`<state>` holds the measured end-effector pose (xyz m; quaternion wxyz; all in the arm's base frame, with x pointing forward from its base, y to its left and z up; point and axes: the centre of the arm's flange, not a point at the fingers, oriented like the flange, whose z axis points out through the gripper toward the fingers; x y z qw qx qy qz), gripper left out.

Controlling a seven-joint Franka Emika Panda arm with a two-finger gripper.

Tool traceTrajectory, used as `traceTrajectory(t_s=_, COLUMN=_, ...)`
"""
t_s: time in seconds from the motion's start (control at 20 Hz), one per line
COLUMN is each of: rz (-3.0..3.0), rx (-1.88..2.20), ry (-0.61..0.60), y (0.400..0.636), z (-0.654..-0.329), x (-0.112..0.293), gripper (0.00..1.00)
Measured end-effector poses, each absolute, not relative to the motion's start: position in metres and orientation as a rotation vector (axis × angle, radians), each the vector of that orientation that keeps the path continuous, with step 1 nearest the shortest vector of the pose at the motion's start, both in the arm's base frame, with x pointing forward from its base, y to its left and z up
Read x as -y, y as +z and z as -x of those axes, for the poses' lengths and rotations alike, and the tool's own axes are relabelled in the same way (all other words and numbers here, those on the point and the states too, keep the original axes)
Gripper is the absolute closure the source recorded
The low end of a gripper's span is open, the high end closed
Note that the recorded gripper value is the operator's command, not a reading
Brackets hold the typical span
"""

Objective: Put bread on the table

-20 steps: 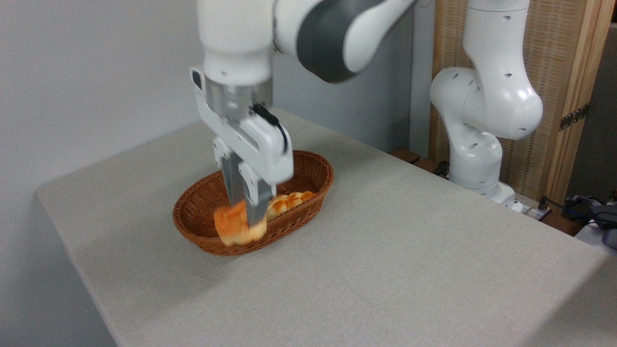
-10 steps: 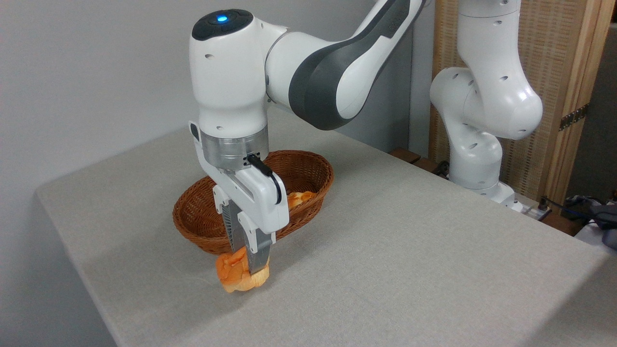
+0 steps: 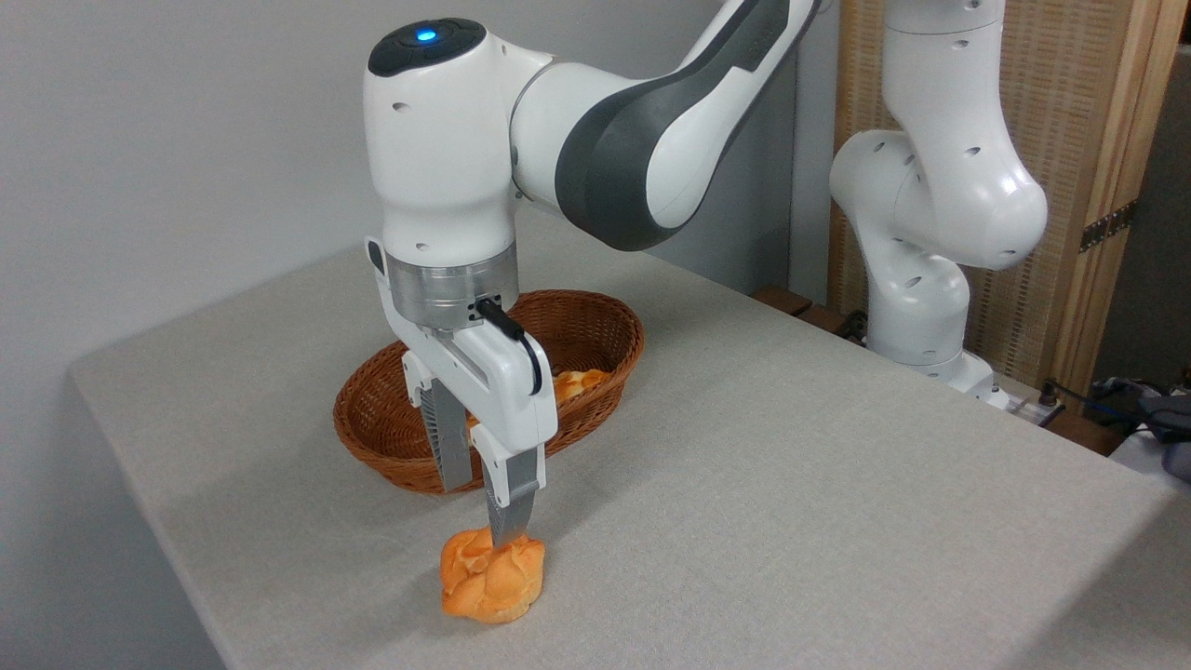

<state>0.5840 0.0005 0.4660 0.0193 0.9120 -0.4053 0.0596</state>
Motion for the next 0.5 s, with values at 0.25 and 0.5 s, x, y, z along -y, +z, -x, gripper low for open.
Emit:
traceTrajectory(t_s=0.25, rz=-2.825, rx=1.253, ry=0.18, y=0.502, z=-0.588, x=0.003, gripper=0.0)
traceTrajectory(t_s=0.5, rz=-2.808, rx=1.185, ry=0.053, y=0.562, z=-0.57, x=0.038, gripper=0.0)
